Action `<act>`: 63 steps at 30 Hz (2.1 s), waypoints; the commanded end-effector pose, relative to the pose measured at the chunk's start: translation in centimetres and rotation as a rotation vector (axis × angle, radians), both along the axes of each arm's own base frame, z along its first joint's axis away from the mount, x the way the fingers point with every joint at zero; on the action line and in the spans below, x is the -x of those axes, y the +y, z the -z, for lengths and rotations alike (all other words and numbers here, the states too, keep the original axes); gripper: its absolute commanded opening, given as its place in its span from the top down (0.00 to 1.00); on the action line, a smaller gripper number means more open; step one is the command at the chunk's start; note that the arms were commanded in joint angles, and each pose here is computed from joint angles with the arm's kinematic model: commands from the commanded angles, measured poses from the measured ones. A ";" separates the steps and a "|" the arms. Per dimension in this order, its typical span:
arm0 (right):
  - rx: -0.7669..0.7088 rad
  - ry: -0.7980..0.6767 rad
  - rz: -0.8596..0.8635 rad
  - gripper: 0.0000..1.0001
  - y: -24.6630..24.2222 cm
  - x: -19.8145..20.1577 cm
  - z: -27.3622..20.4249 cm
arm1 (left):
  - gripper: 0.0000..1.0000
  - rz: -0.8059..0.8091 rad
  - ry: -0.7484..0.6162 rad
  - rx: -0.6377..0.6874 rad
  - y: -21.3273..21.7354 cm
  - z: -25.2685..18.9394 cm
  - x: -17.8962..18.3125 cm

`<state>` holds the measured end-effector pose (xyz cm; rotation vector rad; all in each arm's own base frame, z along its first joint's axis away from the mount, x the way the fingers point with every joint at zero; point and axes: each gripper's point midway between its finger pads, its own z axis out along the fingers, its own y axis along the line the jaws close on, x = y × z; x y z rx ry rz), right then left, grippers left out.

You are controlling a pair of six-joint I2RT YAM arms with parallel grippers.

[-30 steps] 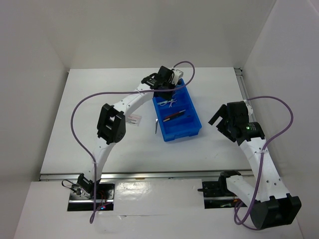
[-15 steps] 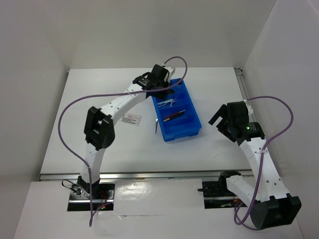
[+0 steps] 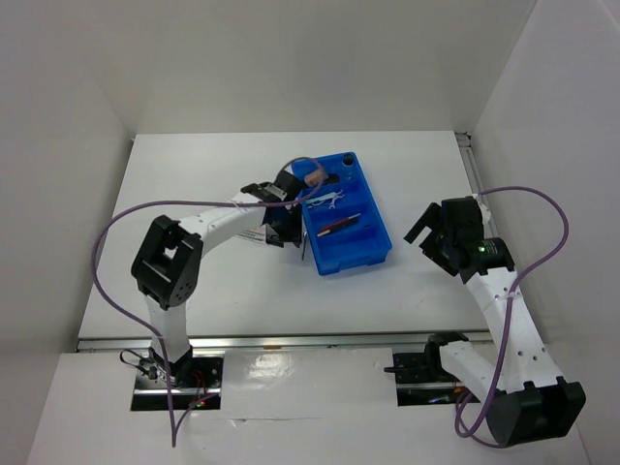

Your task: Organize the makeup

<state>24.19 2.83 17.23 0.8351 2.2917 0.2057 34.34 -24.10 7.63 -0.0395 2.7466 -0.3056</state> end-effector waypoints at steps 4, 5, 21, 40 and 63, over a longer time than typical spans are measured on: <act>-0.002 -0.052 -0.002 0.00 -0.1 -0.6 -0.8 | 0.40 0.013 -0.018 0.027 -2.6 0.7 -1.1; -0.001 -0.043 -0.002 0.00 -0.1 -0.4 -0.7 | 0.38 0.013 -0.003 0.017 -2.7 1.6 -1.2; 0.011 -0.062 0.010 0.00 -0.4 -0.4 -1.7 | 0.32 0.059 -0.040 -0.056 -4.5 3.8 -5.9; 0.000 -0.035 -0.002 0.00 -0.1 -0.7 -0.7 | 0.87 0.010 -0.065 -0.181 -1.1 2.7 -2.9; 0.017 -0.023 0.012 0.00 -0.5 -0.1 -0.6 | 1.00 0.391 -0.718 0.128 -13.9 -16.2 -16.9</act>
